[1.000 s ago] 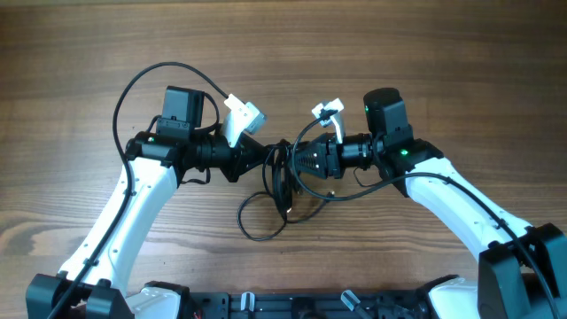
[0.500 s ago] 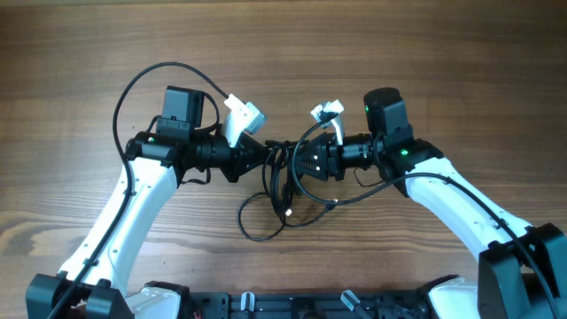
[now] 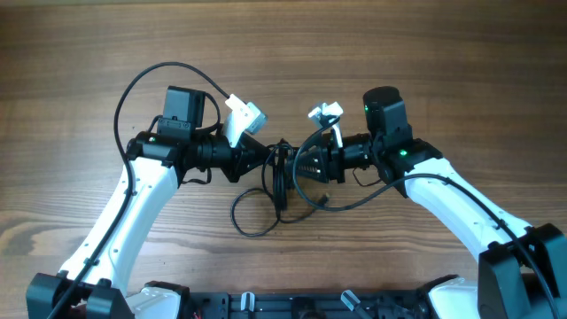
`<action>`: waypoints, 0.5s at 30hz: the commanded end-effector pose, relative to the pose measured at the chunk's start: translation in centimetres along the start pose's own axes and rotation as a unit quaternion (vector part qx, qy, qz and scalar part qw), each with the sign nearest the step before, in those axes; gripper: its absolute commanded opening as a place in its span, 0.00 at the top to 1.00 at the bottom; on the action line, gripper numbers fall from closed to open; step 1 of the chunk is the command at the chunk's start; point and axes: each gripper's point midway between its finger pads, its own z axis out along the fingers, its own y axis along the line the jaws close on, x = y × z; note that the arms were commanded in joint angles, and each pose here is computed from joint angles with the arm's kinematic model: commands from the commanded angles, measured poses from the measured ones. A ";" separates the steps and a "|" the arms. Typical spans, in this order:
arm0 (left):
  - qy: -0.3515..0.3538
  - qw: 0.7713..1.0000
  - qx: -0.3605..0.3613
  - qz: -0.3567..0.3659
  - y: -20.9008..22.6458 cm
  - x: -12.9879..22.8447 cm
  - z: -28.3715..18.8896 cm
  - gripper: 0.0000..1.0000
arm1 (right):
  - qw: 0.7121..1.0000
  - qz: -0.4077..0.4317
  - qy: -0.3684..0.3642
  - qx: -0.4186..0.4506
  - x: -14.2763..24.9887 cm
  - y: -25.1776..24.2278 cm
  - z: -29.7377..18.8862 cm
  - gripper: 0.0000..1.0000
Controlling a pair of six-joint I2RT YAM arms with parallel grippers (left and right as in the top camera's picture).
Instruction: Untangle cables
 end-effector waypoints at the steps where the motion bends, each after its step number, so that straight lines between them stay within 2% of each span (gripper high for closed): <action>1: -0.003 1.000 0.005 0.008 -0.3 -0.2 0.0 0.96 | 1.000 0.008 -0.005 0.010 -0.5 0.0 0.0 0.73; 6: -0.003 1.000 0.005 0.008 -0.3 -0.2 0.0 0.96 | 0.997 0.048 -0.022 0.057 -1.2 -1.6 -0.1 0.73; 9: -0.003 1.000 0.004 0.008 -0.3 -0.2 0.0 0.96 | 0.996 0.061 -0.034 0.057 -1.9 -1.5 -0.1 0.74; 11: -0.003 1.000 0.004 0.008 -0.3 -0.2 0.0 0.96 | 0.995 0.068 -0.037 0.055 -2.1 -1.5 -0.1 0.78; 15: -0.003 1.000 0.003 0.009 -0.2 -0.1 0.0 0.96 | 0.994 0.066 -0.044 0.072 -2.3 -2.0 -0.2 0.96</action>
